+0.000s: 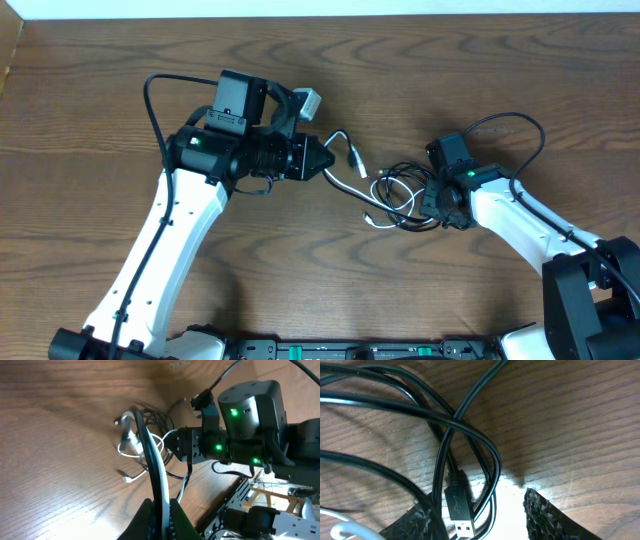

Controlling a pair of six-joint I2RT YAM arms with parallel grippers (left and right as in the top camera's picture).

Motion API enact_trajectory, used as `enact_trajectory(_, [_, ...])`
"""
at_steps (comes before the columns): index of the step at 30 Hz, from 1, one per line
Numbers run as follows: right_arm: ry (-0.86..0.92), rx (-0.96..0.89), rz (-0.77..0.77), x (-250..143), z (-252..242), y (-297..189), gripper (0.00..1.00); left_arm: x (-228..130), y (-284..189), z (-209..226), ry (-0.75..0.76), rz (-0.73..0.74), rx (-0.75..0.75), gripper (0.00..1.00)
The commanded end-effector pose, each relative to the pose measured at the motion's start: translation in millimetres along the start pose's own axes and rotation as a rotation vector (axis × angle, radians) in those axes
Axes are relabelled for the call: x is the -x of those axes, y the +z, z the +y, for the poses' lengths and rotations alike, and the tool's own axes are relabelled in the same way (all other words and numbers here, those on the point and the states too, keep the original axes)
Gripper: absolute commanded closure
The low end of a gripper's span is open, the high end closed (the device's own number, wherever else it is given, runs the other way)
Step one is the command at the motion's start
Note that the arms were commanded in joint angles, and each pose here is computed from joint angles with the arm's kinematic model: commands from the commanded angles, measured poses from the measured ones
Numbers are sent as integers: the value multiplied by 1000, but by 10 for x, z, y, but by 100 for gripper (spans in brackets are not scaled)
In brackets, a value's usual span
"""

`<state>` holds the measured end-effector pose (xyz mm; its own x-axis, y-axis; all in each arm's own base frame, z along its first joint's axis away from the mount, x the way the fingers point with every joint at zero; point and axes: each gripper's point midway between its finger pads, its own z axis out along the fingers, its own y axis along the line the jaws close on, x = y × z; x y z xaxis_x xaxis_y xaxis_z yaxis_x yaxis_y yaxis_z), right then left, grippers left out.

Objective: Untangle cables
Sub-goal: 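Pull the white-black cable leftward with the left gripper, stretching it out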

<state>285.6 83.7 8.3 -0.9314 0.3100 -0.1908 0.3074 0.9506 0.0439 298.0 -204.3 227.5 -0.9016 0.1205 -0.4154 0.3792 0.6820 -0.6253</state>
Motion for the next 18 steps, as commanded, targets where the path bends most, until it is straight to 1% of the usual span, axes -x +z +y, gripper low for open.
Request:
enact_trajectory(1, [21, -42, 1, -12, -89, 43, 49, 56, -52, -1, 29, -21, 15, 92])
enact_trajectory(5, [19, -61, 13, -46, -131, 40, 50, 58, -78, 236, 15, -30, 152, 92])
enact_trajectory(10, [20, -137, 14, -64, -299, 26, 51, 55, -222, 626, -35, -45, 335, 93])
enact_trajectory(14, [44, -183, 20, -52, -451, 17, 50, 58, -422, 931, -112, -69, 420, 93])
enact_trajectory(18, [87, -202, 33, -22, -590, 17, 49, 101, -710, 1270, -217, -131, 471, 93])
